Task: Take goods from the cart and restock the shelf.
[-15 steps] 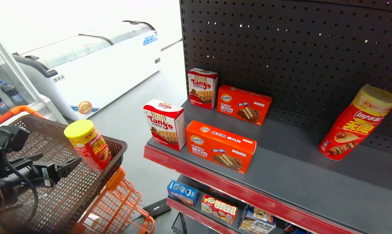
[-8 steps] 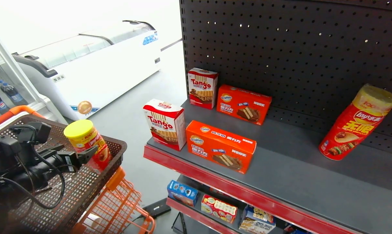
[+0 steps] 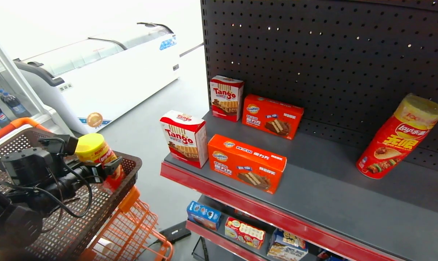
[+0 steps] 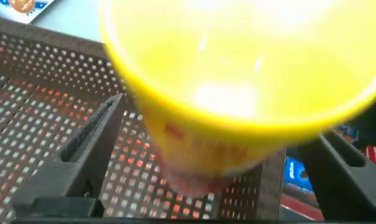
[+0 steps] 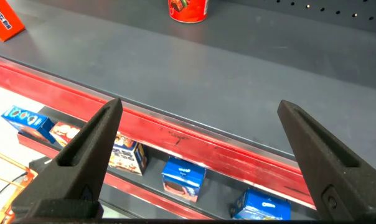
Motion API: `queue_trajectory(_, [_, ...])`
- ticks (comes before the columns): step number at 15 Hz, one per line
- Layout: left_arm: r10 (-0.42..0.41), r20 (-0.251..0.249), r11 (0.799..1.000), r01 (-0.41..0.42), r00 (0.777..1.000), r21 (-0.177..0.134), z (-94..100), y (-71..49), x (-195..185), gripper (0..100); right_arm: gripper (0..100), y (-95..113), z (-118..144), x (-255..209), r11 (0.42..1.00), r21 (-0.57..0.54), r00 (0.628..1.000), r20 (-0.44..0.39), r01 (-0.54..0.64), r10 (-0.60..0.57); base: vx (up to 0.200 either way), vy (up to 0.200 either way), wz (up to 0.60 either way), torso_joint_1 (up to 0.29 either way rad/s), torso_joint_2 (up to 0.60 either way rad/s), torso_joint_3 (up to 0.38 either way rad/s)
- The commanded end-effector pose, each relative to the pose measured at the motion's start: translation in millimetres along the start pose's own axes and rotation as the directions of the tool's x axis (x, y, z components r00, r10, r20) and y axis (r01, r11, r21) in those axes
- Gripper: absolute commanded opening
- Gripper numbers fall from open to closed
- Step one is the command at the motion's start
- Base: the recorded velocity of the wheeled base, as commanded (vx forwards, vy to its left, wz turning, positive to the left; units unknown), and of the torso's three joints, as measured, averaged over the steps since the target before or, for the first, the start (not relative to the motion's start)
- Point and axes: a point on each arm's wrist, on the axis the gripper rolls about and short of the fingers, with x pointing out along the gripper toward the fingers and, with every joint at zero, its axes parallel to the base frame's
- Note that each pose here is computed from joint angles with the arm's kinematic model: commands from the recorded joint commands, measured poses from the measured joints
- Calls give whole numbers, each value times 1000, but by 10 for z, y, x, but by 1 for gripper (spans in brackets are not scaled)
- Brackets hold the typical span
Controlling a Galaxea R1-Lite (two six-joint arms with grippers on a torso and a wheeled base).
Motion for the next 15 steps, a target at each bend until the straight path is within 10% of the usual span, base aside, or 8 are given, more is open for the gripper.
queue_trajectory(1, [-14, -12, 1000, 14, 1000, 0, -79, -22, 128, 100, 100, 0, 0, 0, 1000, 0, 1000, 0, 0, 0, 0, 0, 0, 0, 0, 0])
queue_trajectory(2, [-20, 0, 1000, 20, 1000, 2, -75, -36, 158, 100, 100, 0, 0, 0, 1000, 0, 1000, 0, 0, 0, 0, 0, 0, 0, 0, 0])
queue_trajectory(3, [-20, 12, 1000, 20, 1000, 2, -61, -30, 184, 0, 100, 0, 0, 0, 1000, 0, 1000, 0, 0, 0, 0, 0, 0, 0, 0, 0])
queue_trajectory(12, [-30, 105, 999, 27, 994, 35, 120, -52, 241, 0, 100, 0, 0, 0, 1000, 0, 1000, 0, 0, 0, 0, 0, 0, 0, 0, 0])
queue_trajectory(15, [-37, 211, 998, 26, 977, 57, 451, -100, 86, 0, 100, 0, 0, 0, 1000, 0, 1000, 0, 0, 0, 0, 0, 0, 0, 0, 0])
